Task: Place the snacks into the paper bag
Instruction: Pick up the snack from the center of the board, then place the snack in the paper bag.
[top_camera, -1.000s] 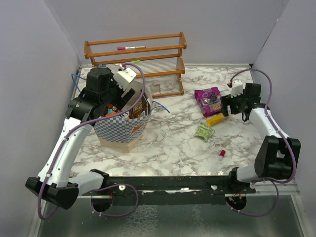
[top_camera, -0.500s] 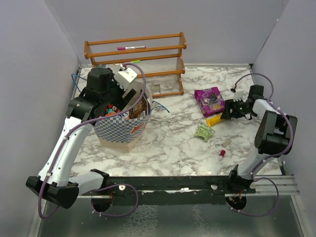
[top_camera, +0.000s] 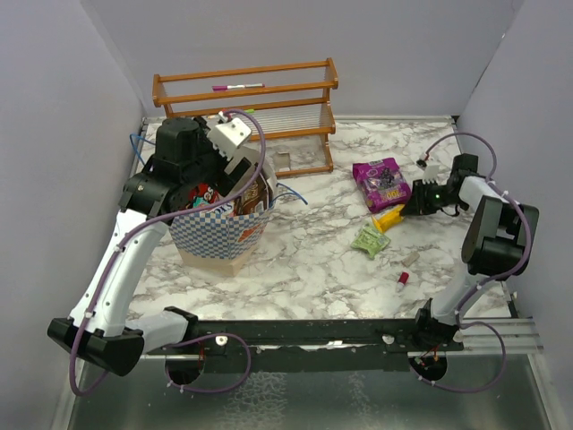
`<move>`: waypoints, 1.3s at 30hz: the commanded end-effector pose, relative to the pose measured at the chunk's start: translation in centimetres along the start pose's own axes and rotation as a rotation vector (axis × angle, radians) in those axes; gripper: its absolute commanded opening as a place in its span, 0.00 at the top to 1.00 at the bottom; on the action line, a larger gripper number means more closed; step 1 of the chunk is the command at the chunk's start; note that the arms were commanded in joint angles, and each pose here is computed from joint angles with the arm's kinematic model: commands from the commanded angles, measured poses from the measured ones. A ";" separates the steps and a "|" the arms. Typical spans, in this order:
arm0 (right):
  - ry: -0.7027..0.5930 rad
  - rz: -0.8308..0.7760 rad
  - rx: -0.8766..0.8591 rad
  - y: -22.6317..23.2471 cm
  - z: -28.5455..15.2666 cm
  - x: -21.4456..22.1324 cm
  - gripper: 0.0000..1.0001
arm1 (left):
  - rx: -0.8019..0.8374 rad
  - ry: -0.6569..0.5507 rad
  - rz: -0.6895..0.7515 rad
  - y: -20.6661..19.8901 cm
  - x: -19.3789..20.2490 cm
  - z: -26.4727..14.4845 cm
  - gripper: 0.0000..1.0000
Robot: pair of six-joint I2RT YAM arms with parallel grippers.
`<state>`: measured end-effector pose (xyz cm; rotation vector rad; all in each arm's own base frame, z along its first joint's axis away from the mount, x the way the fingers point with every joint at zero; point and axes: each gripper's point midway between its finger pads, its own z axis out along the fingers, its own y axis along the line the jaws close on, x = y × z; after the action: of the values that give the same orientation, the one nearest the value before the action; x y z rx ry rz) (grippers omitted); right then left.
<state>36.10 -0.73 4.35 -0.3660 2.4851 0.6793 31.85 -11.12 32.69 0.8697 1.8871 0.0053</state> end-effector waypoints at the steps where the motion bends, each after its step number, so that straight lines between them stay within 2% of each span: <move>1: -0.068 -0.094 -0.040 2.4 -2.7 -2.0 0.91 | 0.035 -0.172 -0.002 0.3 -4.9 -0.8 0.01; 6: -0.150 -0.216 -0.081 5.7 -6.0 -4.0 0.98 | 0.120 -0.282 -0.054 -0.6 -8.4 -1.2 0.01; 14: -0.373 -0.422 -0.233 14.4 -12.2 -9.4 0.99 | 0.395 -0.426 -0.141 -4.7 -12.5 -2.4 0.02; 20: -0.541 -0.593 -0.328 21.4 -16.1 -12.3 0.99 | 0.544 -0.461 -0.196 -7.4 -14.2 -2.6 0.08; 27: -0.670 -0.741 -0.479 28.2 -19.1 -13.4 0.99 | 0.639 -0.488 -0.162 -11.7 -17.3 -2.1 0.12; 31: -0.701 -0.805 -0.539 30.3 -19.4 -13.0 0.99 | 0.733 -0.497 -0.196 -14.5 -18.5 -1.4 0.14; 39: -0.724 -0.830 -0.566 30.7 -18.9 -11.5 0.99 | 0.923 -0.440 -0.296 -20.0 -19.2 0.2 0.19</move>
<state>26.96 15.74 35.87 -1.0203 1.3349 0.9079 26.71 -34.45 39.60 1.0477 1.5674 -1.0697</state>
